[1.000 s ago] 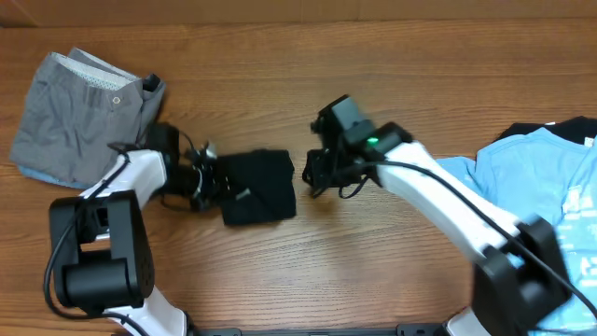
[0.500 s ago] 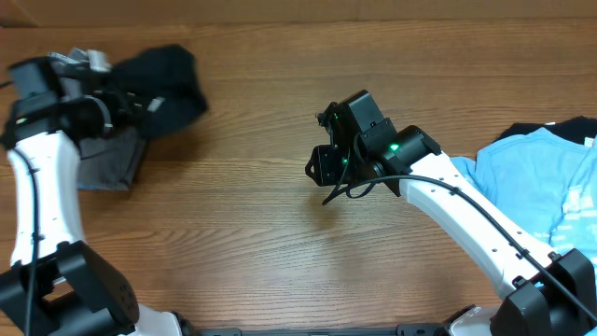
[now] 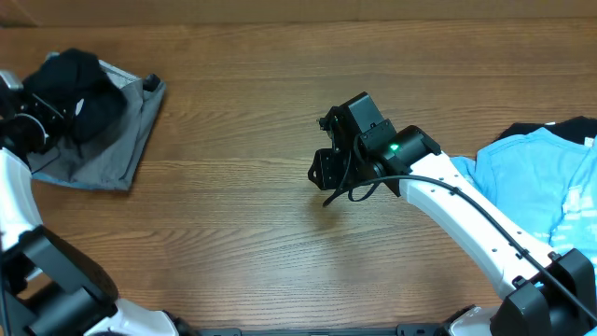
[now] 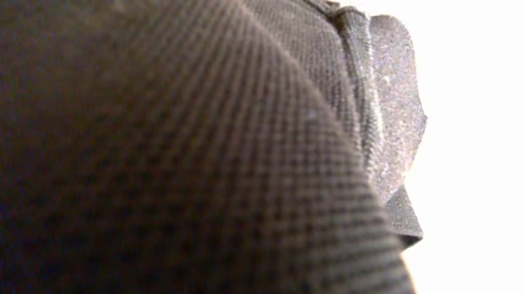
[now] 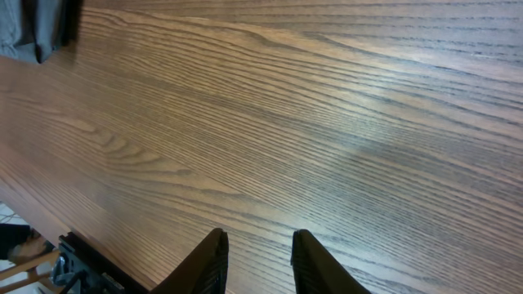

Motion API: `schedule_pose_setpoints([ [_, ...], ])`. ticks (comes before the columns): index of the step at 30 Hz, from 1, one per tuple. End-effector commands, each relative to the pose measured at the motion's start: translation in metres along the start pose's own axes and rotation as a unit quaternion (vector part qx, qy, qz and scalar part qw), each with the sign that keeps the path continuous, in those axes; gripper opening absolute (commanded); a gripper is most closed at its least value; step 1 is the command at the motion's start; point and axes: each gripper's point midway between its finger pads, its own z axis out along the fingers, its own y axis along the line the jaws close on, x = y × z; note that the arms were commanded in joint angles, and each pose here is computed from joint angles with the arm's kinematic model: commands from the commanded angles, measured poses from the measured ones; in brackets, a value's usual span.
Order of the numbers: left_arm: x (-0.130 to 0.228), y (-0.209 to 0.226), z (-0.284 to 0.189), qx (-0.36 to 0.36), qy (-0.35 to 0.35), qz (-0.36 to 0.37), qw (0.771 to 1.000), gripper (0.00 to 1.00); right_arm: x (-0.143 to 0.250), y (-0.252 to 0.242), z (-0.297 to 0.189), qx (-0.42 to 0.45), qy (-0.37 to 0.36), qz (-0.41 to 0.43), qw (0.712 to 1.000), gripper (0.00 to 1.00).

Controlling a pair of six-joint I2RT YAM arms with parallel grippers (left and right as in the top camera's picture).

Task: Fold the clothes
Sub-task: 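Carry the black bundle left and place it on the grey garment, then press the black bundle down onto the grey garment with the left gripper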

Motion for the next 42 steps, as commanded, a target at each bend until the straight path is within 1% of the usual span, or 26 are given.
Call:
schedule_pose_setpoints([
  [1, -0.009, 0.037, 0.016, -0.049, -0.009, -0.050, 0.997, 0.04, -0.002, 0.002, -0.005, 0.000, -0.007, -0.003, 1.000, 0.30],
  [3, -0.004, 0.064, 0.032, -0.086, -0.005, -0.066, 0.994, 0.04, 0.000, 0.001, -0.005, 0.001, -0.004, 0.006, 1.000, 0.30],
  [7, 0.017, 0.096, 0.057, -0.105, 0.032, -0.095, 0.989, 0.04, 0.006, -0.001, -0.005, 0.005, 0.007, 0.013, 1.000, 0.30],
  [8, 0.022, 0.102, 0.060, -0.111, 0.041, -0.102, 0.988, 0.09, 0.007, -0.001, -0.005, 0.006, 0.009, 0.013, 1.000, 0.29],
  [9, 0.028, 0.109, 0.061, -0.120, 0.049, -0.109, 0.986, 0.21, 0.008, -0.002, -0.005, 0.007, 0.011, 0.014, 1.000, 0.29],
  [10, 0.031, 0.113, 0.061, -0.127, 0.054, -0.115, 0.984, 0.37, 0.009, -0.002, -0.005, 0.007, 0.013, 0.015, 1.000, 0.29],
  [11, 0.033, 0.116, 0.060, -0.133, 0.057, -0.119, 0.982, 0.47, 0.009, -0.002, -0.005, 0.006, 0.014, 0.015, 1.000, 0.29],
  [12, 0.035, 0.119, 0.058, -0.136, 0.060, -0.122, 0.981, 0.74, 0.010, -0.001, -0.005, 0.004, 0.015, 0.015, 1.000, 0.29],
  [13, 0.034, 0.117, 0.053, -0.127, 0.064, -0.116, 0.983, 0.91, 0.010, 0.001, -0.005, -0.001, 0.018, 0.015, 1.000, 0.29],
  [14, 0.033, 0.115, 0.049, -0.121, 0.067, -0.106, 0.985, 1.00, 0.010, 0.001, -0.005, -0.003, 0.018, 0.015, 1.000, 0.29],
  [17, 0.026, 0.114, 0.023, -0.126, 0.072, -0.095, 0.985, 1.00, 0.011, 0.002, -0.005, -0.004, 0.019, 0.015, 1.000, 0.29],
  [20, 0.015, 0.106, -0.018, -0.135, 0.068, -0.089, 0.984, 1.00, 0.011, 0.002, -0.005, -0.004, 0.019, 0.015, 1.000, 0.29],
  [21, 0.011, 0.100, -0.031, -0.132, 0.064, -0.086, 0.985, 1.00, 0.011, 0.002, -0.005, -0.004, 0.019, 0.015, 1.000, 0.29],
  [23, -0.002, 0.074, -0.058, -0.098, 0.048, -0.064, 0.992, 1.00, 0.011, 0.002, -0.005, -0.004, 0.019, 0.015, 1.000, 0.29],
  [25, -0.016, 0.027, -0.089, -0.029, 0.027, -0.008, 0.999, 1.00, 0.011, 0.002, -0.006, -0.004, 0.019, 0.015, 1.000, 0.29],
  [26, -0.019, 0.013, -0.099, -0.014, 0.020, 0.014, 1.000, 1.00, 0.011, 0.002, -0.006, -0.004, 0.018, 0.015, 1.000, 0.29],
  [28, -0.024, -0.022, -0.124, 0.006, 0.002, 0.085, 0.996, 1.00, 0.010, 0.003, -0.007, -0.006, 0.015, 0.013, 1.000, 0.29],
  [29, -0.023, -0.038, -0.136, 0.004, -0.006, 0.124, 0.992, 1.00, 0.009, 0.004, -0.009, -0.007, 0.012, 0.012, 1.000, 0.29],
  [31, -0.020, -0.058, -0.149, -0.010, -0.018, 0.173, 0.985, 1.00, 0.008, 0.005, -0.011, -0.009, 0.007, 0.010, 1.000, 0.29],
  [35, -0.016, -0.068, -0.154, -0.066, -0.030, 0.208, 0.976, 1.00, 0.007, 0.009, -0.019, -0.014, -0.002, 0.006, 1.000, 0.29],
  [36, -0.015, -0.067, -0.150, -0.076, -0.026, 0.207, 0.975, 0.95, 0.007, 0.010, -0.021, -0.015, -0.004, 0.005, 1.000, 0.29],
  [38, -0.013, -0.064, -0.141, -0.082, -0.015, 0.203, 0.976, 0.61, 0.007, 0.011, -0.024, -0.017, -0.007, 0.004, 1.000, 0.30],
  [39, -0.013, -0.062, -0.132, -0.082, -0.007, 0.202, 0.976, 0.36, 0.007, 0.011, -0.025, -0.017, -0.009, 0.004, 1.000, 0.30],
  [40, -0.016, -0.056, -0.121, -0.088, -0.003, 0.204, 0.975, 0.20, 0.008, 0.012, -0.027, -0.018, -0.010, 0.003, 1.000, 0.30],
  [42, -0.023, -0.048, -0.104, -0.092, -0.001, 0.200, 0.975, 0.17, 0.008, 0.012, -0.028, -0.019, -0.011, 0.003, 1.000, 0.30],
])
